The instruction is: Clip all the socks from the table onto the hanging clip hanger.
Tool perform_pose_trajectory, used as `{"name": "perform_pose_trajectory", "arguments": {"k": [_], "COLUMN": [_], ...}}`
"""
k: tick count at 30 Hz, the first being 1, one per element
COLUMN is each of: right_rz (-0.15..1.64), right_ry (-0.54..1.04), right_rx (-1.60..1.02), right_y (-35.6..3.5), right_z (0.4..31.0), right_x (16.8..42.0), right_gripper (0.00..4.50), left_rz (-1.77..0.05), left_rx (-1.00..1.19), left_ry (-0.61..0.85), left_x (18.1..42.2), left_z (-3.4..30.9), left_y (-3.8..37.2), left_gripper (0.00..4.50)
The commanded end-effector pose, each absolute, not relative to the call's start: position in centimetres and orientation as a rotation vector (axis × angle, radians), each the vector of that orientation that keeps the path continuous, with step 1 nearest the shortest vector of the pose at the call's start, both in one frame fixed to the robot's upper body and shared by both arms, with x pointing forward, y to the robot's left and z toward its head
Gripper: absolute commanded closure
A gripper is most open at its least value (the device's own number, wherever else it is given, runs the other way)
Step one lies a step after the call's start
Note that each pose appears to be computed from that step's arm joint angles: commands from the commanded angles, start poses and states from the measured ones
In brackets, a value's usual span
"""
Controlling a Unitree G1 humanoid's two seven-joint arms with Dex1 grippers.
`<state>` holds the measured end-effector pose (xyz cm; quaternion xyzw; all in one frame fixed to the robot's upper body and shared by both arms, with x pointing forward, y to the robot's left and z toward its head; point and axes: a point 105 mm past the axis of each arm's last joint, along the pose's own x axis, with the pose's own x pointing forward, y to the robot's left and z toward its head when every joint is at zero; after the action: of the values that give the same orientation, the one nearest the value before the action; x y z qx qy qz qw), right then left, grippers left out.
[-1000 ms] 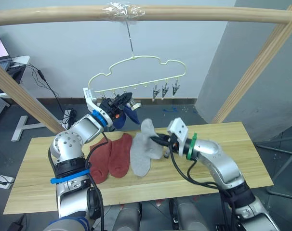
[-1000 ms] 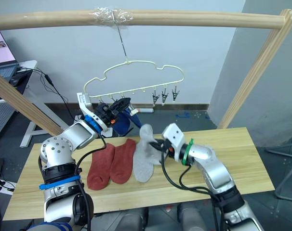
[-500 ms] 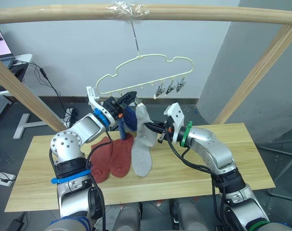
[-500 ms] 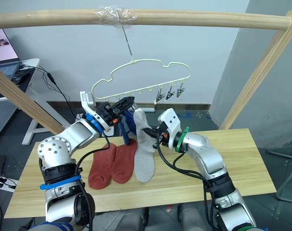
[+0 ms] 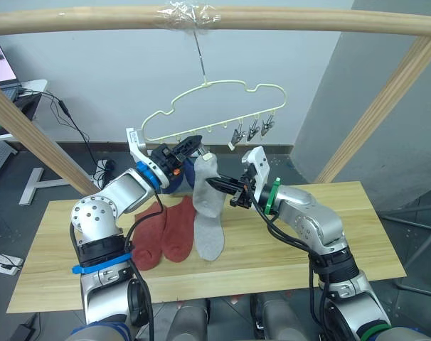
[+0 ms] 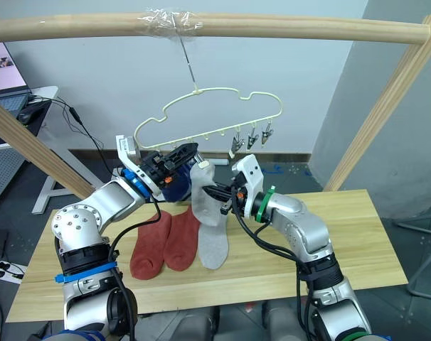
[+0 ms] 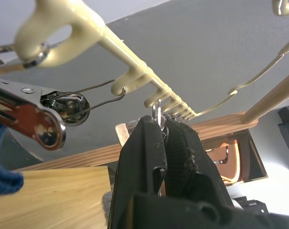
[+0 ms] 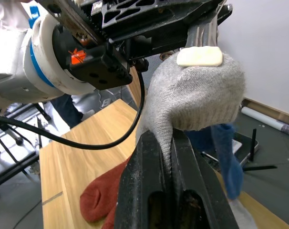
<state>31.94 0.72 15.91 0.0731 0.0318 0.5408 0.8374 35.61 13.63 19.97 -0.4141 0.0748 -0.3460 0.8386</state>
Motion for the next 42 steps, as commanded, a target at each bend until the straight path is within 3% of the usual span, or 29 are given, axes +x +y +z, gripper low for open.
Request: {"name": "perform_pose_trajectory", "arguments": {"k": [1,3,11,17,19,23,30,33,37,42], "right_rz": [1.161,1.155,1.136,1.093,1.068,1.038,0.992,0.877,0.772,0.633], "right_ry": [-0.013,-0.012,0.012,0.013,0.017,0.053,0.117,0.077,0.015,-0.062], "right_rx": [0.16,0.149,0.061,0.02,-0.01,-0.039,-0.078,-0.121,-0.106,-0.116], "right_y": [0.8,0.8,0.9,1.0,0.8,0.1,-2.2,-3.8,-5.2,-5.6], "right_z": [18.1,18.0,16.4,15.5,15.1,14.0,11.6,12.0,13.6,15.0], "right_x": [31.8,31.9,32.1,32.8,33.2,33.6,32.7,33.1,32.8,32.6], "right_gripper": [4.49,4.49,4.5,4.5,4.5,3.45,1.1,0.11,0.05,1.22], "left_rz": [-0.787,-0.783,-0.768,-0.701,-0.641,-0.533,-0.716,-0.776,-0.861,-0.921], "left_rx": [-0.852,-0.824,-0.787,-0.582,-0.379,-0.009,0.022,0.059,0.144,0.184], "left_ry": [0.112,0.098,0.105,0.18,0.215,0.153,0.125,0.11,0.088,0.043], "left_x": [34.8,34.8,34.7,33.7,33.1,32.2,30.1,29.3,27.7,26.5], "left_z": [21.3,21.3,20.6,19.3,18.5,18.9,18.5,18.5,17.8,17.5], "left_y": [13.3,13.4,13.5,15.1,16.5,18.3,18.1,17.7,16.6,15.6], "left_gripper": [4.45,4.45,1.88,0.14,0.14,0.11,0.11,0.11,0.11,0.11]}}
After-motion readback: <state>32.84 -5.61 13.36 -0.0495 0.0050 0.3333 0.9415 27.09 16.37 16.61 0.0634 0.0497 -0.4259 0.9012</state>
